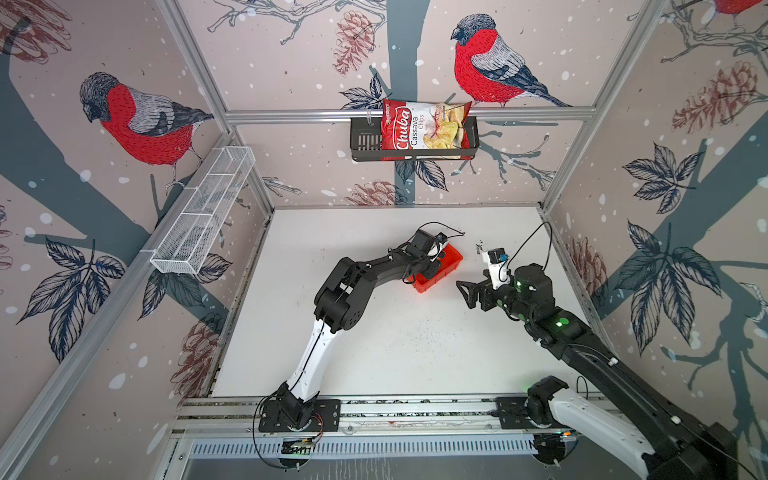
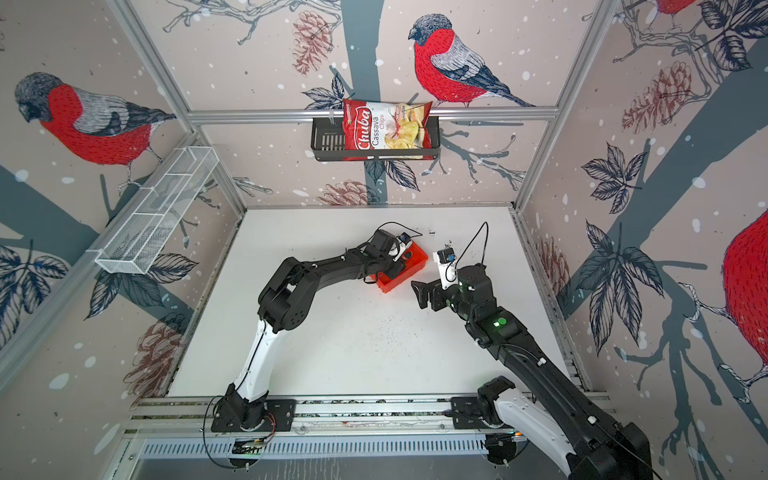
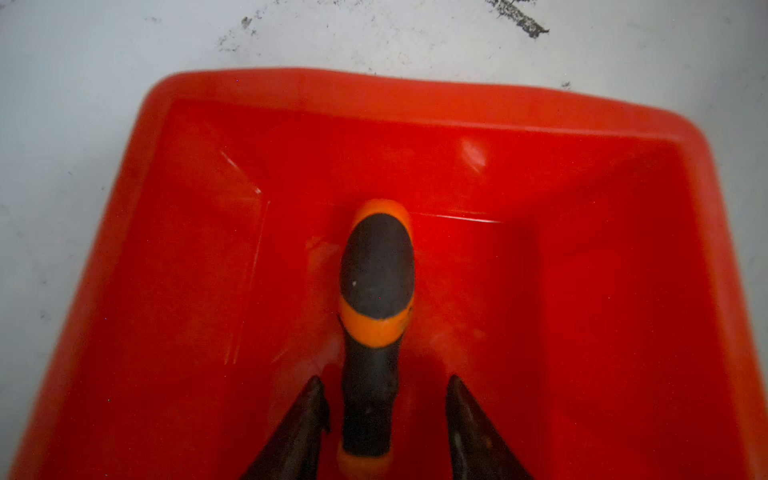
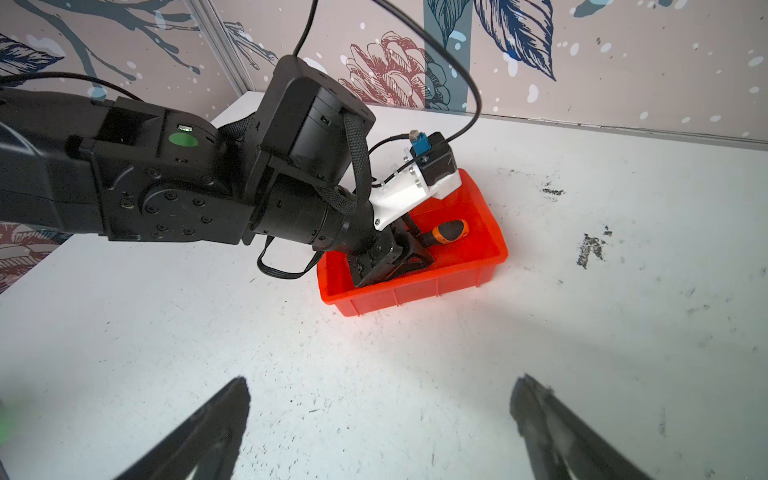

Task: Put the screwdriver in the bin
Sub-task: 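Lower the screwdriver into the red bin and open the left gripper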

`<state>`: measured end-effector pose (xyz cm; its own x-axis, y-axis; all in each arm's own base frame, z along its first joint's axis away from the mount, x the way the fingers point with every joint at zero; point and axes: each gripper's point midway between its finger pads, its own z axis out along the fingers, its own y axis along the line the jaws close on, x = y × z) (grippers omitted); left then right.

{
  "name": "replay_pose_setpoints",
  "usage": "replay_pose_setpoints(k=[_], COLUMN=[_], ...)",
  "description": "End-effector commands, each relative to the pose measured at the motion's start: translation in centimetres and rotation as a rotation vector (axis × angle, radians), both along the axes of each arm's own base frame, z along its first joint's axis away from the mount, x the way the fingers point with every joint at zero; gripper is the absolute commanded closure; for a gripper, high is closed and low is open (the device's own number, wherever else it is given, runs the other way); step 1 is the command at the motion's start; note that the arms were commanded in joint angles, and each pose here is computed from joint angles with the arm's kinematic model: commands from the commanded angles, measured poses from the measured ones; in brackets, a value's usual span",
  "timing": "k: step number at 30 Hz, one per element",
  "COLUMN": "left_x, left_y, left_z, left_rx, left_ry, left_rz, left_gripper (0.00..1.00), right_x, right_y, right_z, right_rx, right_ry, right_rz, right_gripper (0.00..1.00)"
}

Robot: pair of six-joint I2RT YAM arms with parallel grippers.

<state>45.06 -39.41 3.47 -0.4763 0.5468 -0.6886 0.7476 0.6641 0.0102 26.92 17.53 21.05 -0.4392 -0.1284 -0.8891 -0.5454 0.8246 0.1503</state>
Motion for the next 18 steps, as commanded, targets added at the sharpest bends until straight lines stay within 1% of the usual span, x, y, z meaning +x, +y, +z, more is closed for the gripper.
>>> replay_pose_setpoints(k=[1,5,8,10,13,16,18], left_x=[-0.4,-0.3,-0.4,-0.7,-1.2,-2.1,-2.6], left_y=[-0.1,0.0,0.3,0.5,1.0,1.3,1.7], left_z=[1.2,3.5,5.6,6.6,8.6,10.6,11.7], left_rx=[0.000,-0.035,-0.058,-0.074,-0.109,-0.140,-0.152], left_ry=[-0.017,-0.073,-0.113,-0.129,-0.157,-0.180,-0.190], left_rz=[-0.017,-0.007,0.000,0.008,0.019,0.008,0.012], left_gripper=[0.47,0.38,0.29,0.26,0.20,0.11,0.08], right_x=[0.2,0.3,0.4,0.5,0.7,1.0,1.3], right_y=[0.0,-0.1,-0.2,-0.2,-0.5,-0.8,-1.2], right_z=[0.5,0.7,1.0,1.1,1.5,2.0,2.5], right_rx=[-0.005,-0.005,0.003,0.008,0.024,0.033,0.042], right_ry=[-0.021,-0.029,-0.038,-0.040,-0.052,-0.073,-0.086], right_rz=[-0.002,-0.009,-0.016,-0.021,-0.046,-0.070,-0.101], right_gripper=[0.00,0.01,0.00,0.00,0.00,0.01,0.00])
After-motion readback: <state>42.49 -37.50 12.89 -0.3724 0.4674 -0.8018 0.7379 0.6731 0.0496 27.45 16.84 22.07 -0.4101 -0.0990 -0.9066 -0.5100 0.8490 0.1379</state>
